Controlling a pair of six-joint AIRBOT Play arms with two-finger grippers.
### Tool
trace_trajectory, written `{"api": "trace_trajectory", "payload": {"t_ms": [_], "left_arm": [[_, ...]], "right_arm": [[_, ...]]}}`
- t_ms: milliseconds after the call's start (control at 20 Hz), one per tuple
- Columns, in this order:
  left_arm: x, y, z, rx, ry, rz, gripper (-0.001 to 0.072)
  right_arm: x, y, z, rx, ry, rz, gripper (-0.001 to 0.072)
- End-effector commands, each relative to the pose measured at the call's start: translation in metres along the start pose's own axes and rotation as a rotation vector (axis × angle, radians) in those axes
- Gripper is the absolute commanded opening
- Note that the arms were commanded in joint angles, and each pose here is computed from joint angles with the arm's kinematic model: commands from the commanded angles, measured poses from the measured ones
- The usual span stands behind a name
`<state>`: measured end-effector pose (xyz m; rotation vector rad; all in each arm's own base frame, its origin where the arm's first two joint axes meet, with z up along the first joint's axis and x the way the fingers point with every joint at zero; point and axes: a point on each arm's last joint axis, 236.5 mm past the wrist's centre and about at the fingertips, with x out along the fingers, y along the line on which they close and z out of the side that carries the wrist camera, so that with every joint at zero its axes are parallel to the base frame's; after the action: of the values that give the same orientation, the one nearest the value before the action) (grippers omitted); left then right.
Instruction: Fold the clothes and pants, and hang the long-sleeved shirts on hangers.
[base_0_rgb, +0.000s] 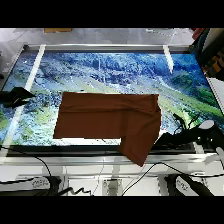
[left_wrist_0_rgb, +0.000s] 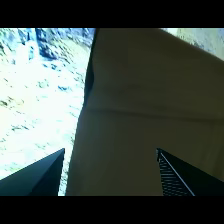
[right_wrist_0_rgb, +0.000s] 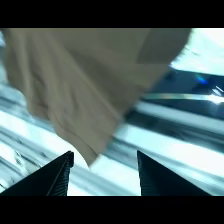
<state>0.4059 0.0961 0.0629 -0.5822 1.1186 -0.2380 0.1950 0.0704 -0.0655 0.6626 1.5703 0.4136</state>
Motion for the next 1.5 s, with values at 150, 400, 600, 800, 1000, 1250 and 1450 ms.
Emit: {"api": "trace_trajectory", "payload": {"t_ms": [150, 400, 600, 800, 1000, 1250, 1450], "left_arm": [[0.017, 0.017, -0.035, -0.041, 0.109, 0.024, 0.0647], [0.019, 0.02, -0.041, -0.048, 0.124, 0.029, 0.0646], [0.019, 0.025, -0.044, -0.053, 0.135, 0.052, 0.0644], [0.02, 0.043, -0.058, -0.051, 0.183, 0.116, 0.0642], [0.03, 0.059, -0.086, -0.077, 0.264, 0.151, 0.0641], [0.048, 0.065, -0.125, -0.12, 0.351, 0.127, 0.0632], [0.059, 0.065, -0.153, -0.113, 0.415, 0.095, 0.0632]], "right_arm": [[0.026, -0.007, -0.007, 0.044, -0.01, -0.008, 0.0449], [0.042, -0.005, -0.001, 0.063, 0.02, 0.071, 0.0422], [0.045, 0.007, 0.01, -0.002, -0.019, 0.137, 0.0399], [0.046, 0.0, 0.007, -0.012, -0.006, 0.106, 0.0378], [0.048, 0.0, 0.0, -0.023, 0.025, 0.102, 0.0377], [0.061, 0.009, -0.004, -0.117, 0.053, 0.069, 0.0187], [0.054, 0.016, 0.007, -0.139, 0.023, 0.073, 0.0018]]}}
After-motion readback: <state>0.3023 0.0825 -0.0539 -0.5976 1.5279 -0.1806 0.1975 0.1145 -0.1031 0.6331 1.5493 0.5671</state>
